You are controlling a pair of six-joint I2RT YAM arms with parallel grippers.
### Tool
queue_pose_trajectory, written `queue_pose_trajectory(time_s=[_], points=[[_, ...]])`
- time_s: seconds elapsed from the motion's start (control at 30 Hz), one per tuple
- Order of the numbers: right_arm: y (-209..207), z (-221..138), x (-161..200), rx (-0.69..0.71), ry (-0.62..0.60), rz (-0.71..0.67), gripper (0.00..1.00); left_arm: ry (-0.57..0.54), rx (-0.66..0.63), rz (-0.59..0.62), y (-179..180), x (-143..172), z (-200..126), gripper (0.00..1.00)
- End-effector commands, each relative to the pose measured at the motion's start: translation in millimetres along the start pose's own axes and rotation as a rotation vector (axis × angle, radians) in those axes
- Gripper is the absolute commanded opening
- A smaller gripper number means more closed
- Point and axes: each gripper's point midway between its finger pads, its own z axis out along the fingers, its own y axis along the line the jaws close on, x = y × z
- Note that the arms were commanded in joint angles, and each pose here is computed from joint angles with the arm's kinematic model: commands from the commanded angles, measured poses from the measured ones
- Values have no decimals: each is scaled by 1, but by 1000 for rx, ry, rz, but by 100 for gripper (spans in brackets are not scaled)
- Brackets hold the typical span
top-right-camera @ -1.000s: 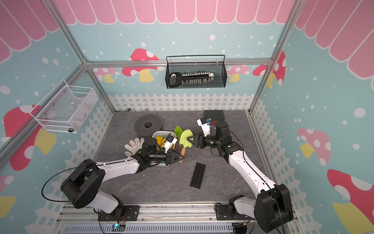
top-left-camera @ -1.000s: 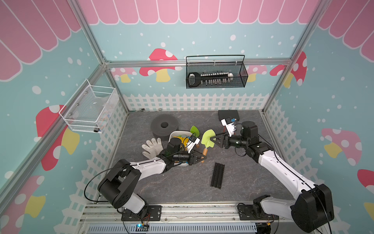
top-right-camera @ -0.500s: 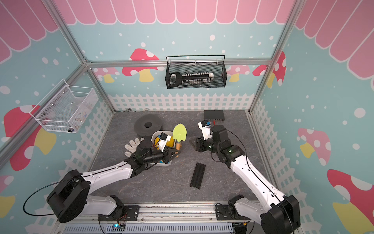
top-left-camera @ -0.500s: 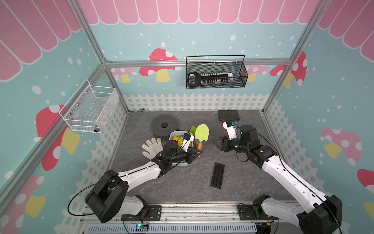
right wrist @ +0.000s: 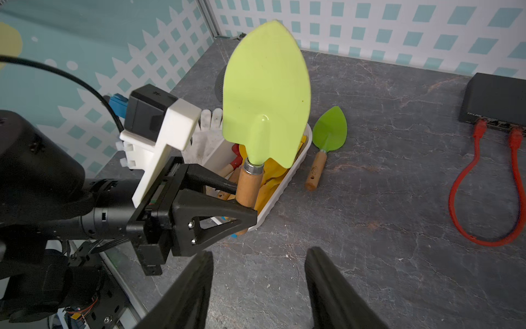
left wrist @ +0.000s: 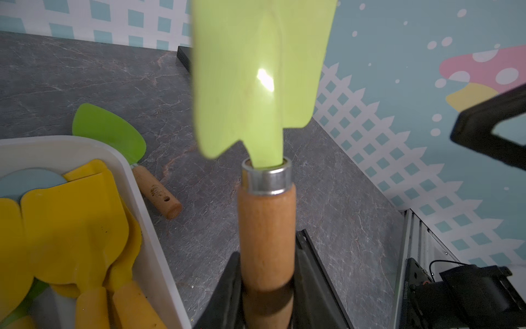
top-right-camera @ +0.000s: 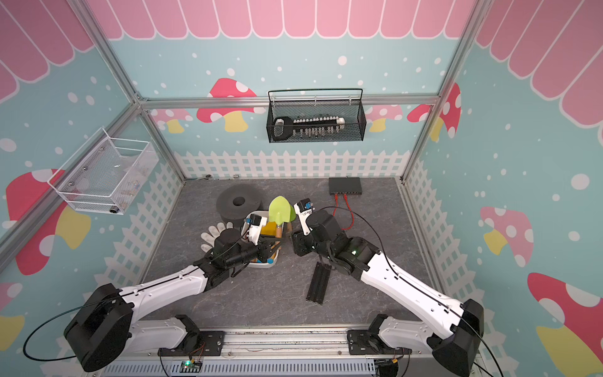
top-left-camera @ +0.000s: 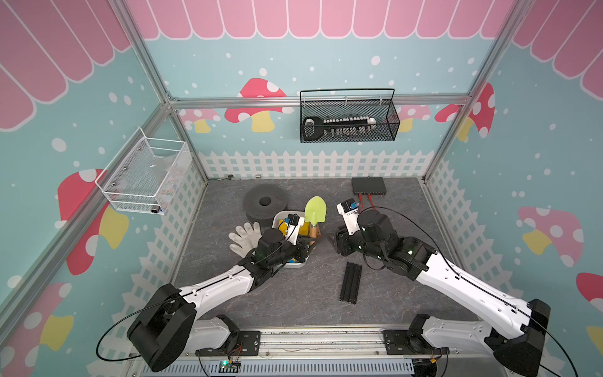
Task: Take the shovel out of the storage box
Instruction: Place the shovel at the center of the board.
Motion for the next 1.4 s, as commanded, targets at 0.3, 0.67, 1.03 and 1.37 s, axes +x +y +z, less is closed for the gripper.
queue_pose_trajectory(time_s=[0.3, 0.67, 1.03, 1.37], points=[[13, 44, -11, 53, 21, 27, 54, -29, 21, 25, -8, -7, -6, 0], [11, 71, -12, 93, 26, 40, 46, -33, 54, 33, -13, -8, -7, 0], [11, 95, 0, 109, 63, 50, 33, -36, 70, 33, -16, -8, -7, 1], [7, 97, 6, 123, 74, 39, 17, -39, 52, 22, -12, -8, -6, 23]])
